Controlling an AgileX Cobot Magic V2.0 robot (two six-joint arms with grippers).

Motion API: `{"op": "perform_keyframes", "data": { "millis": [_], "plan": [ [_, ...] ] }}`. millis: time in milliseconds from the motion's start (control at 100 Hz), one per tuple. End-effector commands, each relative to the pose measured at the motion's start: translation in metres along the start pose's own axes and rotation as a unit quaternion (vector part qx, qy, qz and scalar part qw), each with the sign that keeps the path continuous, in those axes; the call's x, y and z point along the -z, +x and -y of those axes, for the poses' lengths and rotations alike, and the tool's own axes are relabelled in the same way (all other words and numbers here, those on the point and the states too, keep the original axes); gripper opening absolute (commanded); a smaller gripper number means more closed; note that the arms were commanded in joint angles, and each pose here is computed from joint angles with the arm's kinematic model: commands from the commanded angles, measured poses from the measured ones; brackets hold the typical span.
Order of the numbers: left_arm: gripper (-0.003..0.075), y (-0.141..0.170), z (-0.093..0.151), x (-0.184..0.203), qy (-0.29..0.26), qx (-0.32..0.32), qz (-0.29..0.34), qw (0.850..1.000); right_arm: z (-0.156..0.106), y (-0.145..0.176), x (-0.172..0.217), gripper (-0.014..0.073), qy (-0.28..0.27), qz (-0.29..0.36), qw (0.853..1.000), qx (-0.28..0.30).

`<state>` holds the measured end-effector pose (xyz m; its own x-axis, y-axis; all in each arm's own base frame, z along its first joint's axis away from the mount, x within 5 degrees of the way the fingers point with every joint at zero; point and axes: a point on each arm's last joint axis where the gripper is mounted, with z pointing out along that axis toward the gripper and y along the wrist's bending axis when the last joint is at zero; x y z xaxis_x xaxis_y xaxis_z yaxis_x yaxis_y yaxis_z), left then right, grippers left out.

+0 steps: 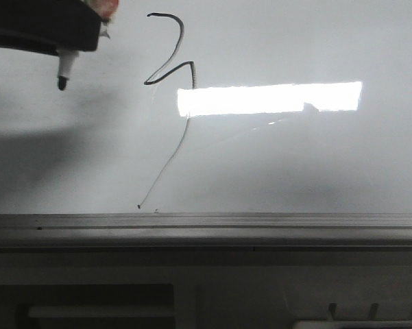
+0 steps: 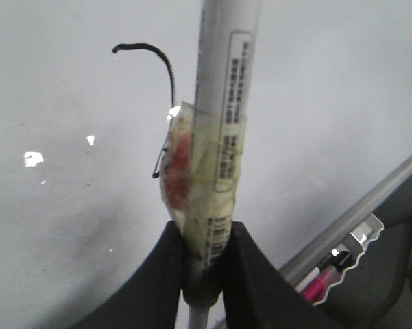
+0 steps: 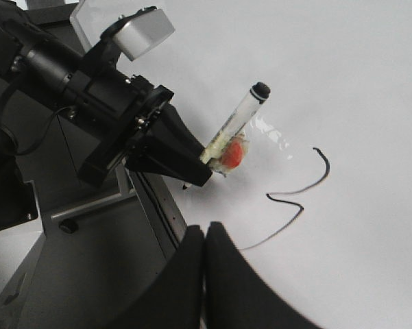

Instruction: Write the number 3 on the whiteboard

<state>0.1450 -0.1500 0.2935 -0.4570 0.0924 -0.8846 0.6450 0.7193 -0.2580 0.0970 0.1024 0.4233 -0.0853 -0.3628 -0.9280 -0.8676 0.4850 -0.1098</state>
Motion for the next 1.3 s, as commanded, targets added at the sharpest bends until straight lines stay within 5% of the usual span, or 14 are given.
{"op": "perform_keyframes", "data": {
  "millis": [0, 120, 710, 780, 920, 980, 1290],
  "plan": [
    [-0.0021, -0.014, -0.004, -0.01, -0.022, 0.034, 0.054, 0.998, 0.0, -0.002, 0.007, -0.005, 0.025, 0.038, 0.999, -0.01],
    [-0.0021, -0.013, -0.018, -0.019, -0.051, 0.093, 0.05, 0.993, -0.004, 0.007, 0.01, -0.005, 0.023, 0.035, 0.999, -0.013],
    [-0.0006, -0.006, -0.047, -0.032, -0.105, 0.106, 0.024, 0.989, -0.005, 0.009, 0.016, -0.005, 0.047, 0.062, 0.997, -0.014],
    [0.0072, -0.004, -0.047, -0.034, -0.105, 0.107, 0.016, 0.989, -0.005, 0.009, 0.015, -0.005, 0.045, 0.06, 0.997, -0.014],
    [0.0377, -0.003, -0.048, -0.036, -0.107, 0.107, 0.015, 0.988, -0.006, 0.009, 0.015, -0.005, 0.044, 0.059, 0.997, -0.014],
    [0.0451, -0.004, -0.048, -0.035, -0.108, 0.106, 0.017, 0.988, -0.006, 0.009, 0.015, -0.005, 0.044, 0.059, 0.997, -0.014],
    [0.0482, -0.016, -0.038, -0.009, -0.085, 0.09, 0.052, 0.991, -0.007, 0.011, 0.02, -0.005, 0.056, 0.065, 0.996, -0.005]
  ]
}}
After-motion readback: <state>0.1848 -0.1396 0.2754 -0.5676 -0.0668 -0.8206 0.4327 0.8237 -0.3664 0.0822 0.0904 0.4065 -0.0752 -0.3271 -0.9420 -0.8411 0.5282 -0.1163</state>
